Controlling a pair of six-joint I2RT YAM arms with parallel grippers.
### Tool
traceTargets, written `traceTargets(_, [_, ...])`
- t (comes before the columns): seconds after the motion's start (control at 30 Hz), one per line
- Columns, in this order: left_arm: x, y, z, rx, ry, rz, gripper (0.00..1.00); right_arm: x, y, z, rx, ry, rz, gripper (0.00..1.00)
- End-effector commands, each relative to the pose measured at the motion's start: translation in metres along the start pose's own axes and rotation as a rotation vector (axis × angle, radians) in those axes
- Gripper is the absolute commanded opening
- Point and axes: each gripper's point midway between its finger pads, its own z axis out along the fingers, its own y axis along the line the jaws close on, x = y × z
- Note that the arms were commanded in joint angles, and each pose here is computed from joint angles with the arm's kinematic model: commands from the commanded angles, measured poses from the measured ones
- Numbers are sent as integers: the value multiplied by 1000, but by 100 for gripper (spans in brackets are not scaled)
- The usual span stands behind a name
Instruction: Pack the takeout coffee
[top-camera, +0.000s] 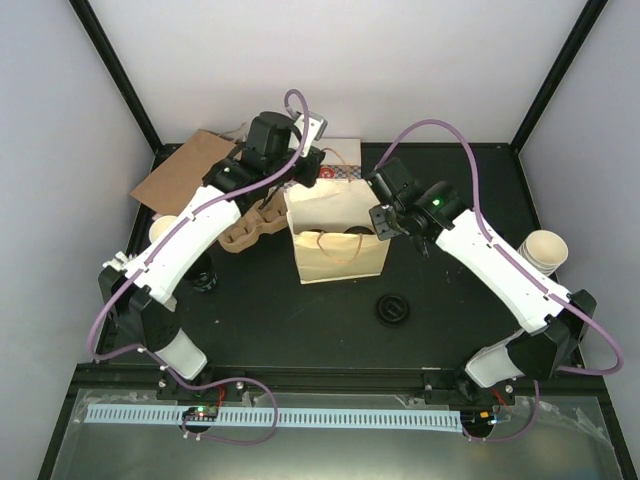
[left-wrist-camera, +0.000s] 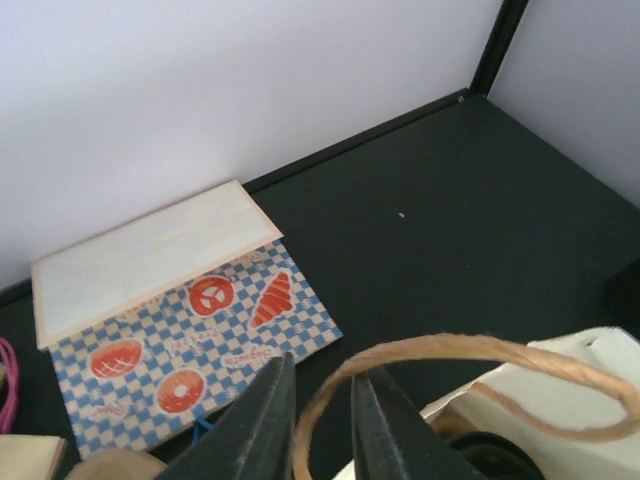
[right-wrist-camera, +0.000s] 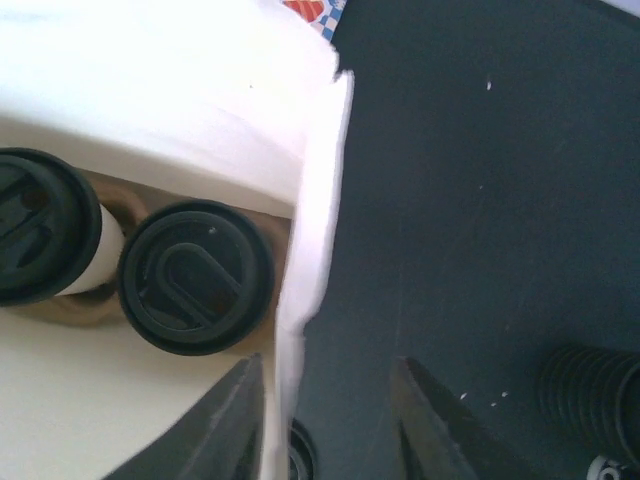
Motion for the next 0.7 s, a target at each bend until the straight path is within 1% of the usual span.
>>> traceTargets(0.0, [-25,-5,-14,46,-56,-29,28,-12,-7,-19,-5,-69,21,44])
traceTargets(0.03, [-25,-7,-18,52,-58,-29,38,-16,-10,-25,0,-86,20,45])
traceTargets(0.07, [-25,-8,-24,59,-60,-29,45,-19,-13,-32,0,-103,19,46])
traceTargets(0.1, [-25,-9,-32,64,-63,-29,51,-21,-14,-38,-8,-120,14,49])
traceTargets(0.13, [-25,-9,-41,66,-65,-29,56,-23,-15,-45,-14,-142,14,54])
traceTargets(0.2, [-26,-9,-62,59,-74,-41,63,-27,-18,-55,-24,-184,17,57])
traceTargets(0.27, [-22,-5,-85,33,-70,-66,68,-29,-21,-64,-33,-216,29,57])
traceTargets(0.4, [-1,18,-141,-99,-55,-135,76,-34,-24,-78,-53,-296,54,58])
traceTargets(0.53, [42,59,-185,-324,-13,-258,86,-36,-25,-93,-93,-366,72,58])
traceTargets(0.6, [68,78,-201,-426,23,-309,91,-35,-25,-101,-117,-397,83,58])
traceTargets(0.67, [92,97,-213,-503,40,-371,94,-33,-26,-108,-135,-424,95,59])
